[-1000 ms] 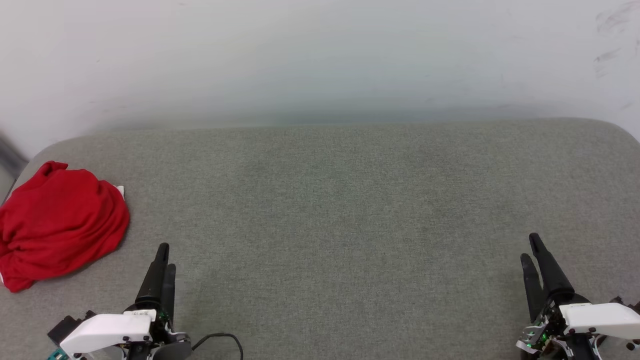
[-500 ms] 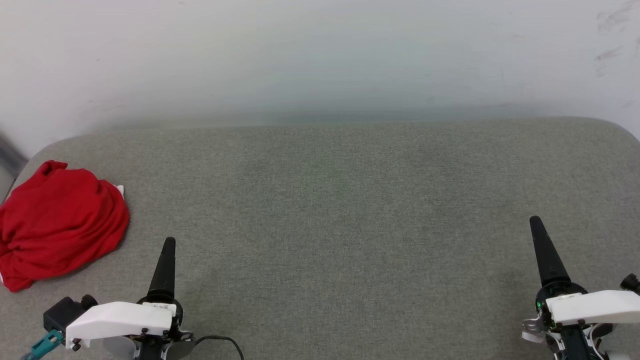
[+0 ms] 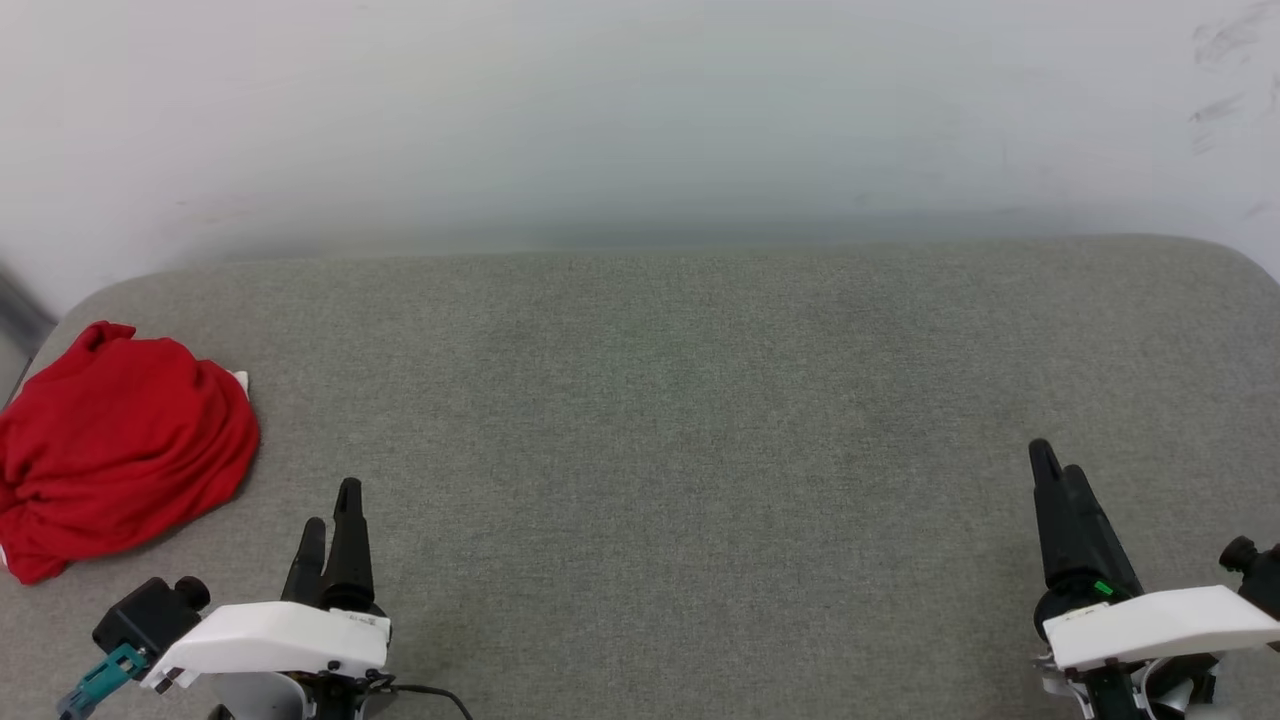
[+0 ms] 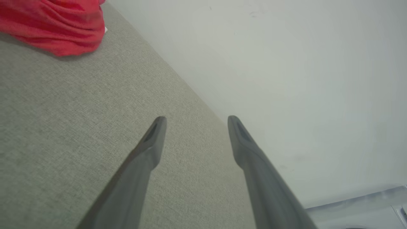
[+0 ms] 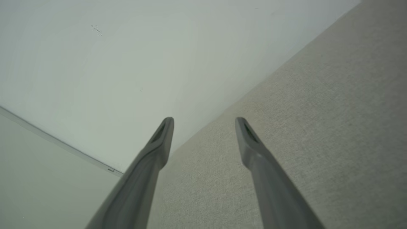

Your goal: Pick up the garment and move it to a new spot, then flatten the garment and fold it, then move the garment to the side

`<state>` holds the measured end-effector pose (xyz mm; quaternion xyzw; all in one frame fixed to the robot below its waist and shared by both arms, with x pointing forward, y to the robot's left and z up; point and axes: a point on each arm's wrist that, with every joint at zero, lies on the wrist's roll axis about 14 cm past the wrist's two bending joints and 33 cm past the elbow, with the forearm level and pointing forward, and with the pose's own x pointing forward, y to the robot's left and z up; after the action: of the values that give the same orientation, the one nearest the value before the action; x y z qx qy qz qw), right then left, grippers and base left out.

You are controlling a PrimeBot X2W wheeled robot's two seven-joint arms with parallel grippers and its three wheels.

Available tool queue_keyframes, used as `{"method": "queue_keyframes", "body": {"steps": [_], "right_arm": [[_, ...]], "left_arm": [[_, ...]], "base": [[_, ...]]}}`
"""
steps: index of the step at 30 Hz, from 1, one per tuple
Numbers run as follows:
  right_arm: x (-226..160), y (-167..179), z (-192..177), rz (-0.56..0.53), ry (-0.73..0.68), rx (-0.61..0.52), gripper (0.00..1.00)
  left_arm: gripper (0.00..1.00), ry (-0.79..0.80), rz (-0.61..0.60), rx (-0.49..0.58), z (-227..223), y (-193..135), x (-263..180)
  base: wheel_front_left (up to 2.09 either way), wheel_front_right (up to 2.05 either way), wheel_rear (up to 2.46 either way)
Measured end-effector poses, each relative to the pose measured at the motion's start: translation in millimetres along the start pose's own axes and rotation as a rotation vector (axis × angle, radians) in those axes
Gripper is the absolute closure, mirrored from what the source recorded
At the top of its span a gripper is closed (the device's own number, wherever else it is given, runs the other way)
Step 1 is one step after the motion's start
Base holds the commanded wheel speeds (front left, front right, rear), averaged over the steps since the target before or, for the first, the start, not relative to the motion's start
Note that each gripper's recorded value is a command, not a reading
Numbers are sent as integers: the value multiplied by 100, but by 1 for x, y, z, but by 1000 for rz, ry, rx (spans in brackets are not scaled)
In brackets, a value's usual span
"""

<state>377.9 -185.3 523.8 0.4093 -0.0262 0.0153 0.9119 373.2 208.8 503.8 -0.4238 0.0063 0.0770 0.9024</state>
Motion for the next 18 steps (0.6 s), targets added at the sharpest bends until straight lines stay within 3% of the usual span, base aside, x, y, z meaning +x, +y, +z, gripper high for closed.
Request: {"method": "queue_keyframes", "body": {"steps": [18], "right_arm": [[-6,7,-3,34,-8,-253,0]], "left_arm": [[0,-50,-22,285,1,-7,-8]], "base": [[0,0,0]]}}
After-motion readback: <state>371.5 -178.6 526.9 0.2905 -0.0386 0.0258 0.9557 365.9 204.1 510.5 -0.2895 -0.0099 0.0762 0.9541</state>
